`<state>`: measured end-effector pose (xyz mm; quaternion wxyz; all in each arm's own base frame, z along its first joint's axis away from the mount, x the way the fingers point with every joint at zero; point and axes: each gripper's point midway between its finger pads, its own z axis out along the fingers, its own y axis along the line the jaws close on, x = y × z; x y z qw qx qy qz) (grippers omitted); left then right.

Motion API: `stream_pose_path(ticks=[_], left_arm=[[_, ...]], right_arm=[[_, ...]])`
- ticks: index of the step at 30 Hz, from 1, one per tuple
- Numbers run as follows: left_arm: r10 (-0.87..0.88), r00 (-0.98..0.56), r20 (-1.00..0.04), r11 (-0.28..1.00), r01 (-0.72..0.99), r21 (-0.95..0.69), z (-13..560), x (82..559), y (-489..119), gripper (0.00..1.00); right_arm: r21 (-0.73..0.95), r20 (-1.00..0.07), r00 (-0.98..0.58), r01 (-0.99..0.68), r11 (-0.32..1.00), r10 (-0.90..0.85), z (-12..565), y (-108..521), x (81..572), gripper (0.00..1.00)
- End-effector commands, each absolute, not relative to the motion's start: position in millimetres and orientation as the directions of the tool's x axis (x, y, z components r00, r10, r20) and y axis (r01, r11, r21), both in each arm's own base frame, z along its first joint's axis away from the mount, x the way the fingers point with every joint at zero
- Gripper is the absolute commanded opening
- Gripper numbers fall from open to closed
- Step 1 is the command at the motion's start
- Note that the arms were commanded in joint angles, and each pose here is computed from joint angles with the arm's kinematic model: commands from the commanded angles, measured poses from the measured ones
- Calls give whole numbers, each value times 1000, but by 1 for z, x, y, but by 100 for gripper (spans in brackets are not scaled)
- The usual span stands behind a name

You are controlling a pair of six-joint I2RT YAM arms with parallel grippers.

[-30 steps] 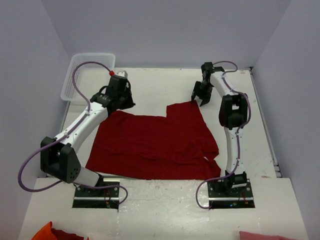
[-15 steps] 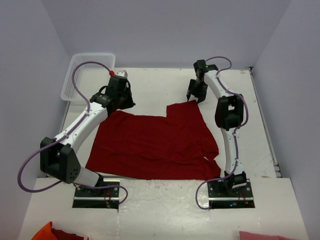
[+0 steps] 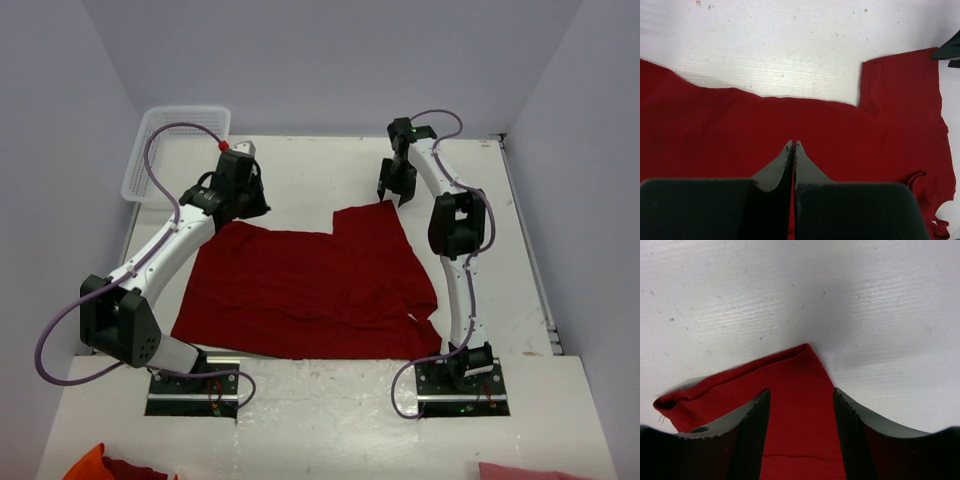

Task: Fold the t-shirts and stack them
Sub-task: Grap the side of the flattened tshirt furthest away from the robot with both arms

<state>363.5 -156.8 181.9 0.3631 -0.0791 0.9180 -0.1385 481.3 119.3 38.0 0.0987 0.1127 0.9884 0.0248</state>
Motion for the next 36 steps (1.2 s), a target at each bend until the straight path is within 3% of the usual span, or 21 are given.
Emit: stream_pose_path(ticks=[1,15,20,21,23,28,36], left_arm=[[-220,-698,-681,951,4,-311,195,362,-158,0],[-203,-694,-691,949,33,-312,199,359,-159,0],[-137,-751,-646,929,129,-346,171,363,-185,0],[-127,-751,-648,922,152,-357,169,367,-192,2],[-98,-772,-629,914,180,-363,159,373,-208,8],[-54,-745,-664,909,239,-341,161,393,-249,25],[45,-705,-707,894,344,-286,150,430,-325,38]], right_arm=[[47,-141,-978,150,988,155,41,115,472,54],[41,-122,-979,157,987,160,39,115,465,52],[30,-223,-949,220,975,221,44,110,471,56],[65,-306,-921,231,971,240,65,111,482,57],[78,-335,-908,238,968,251,71,110,479,60],[166,-519,-809,221,961,275,138,110,488,62],[143,-587,-766,220,965,262,169,93,463,63]])
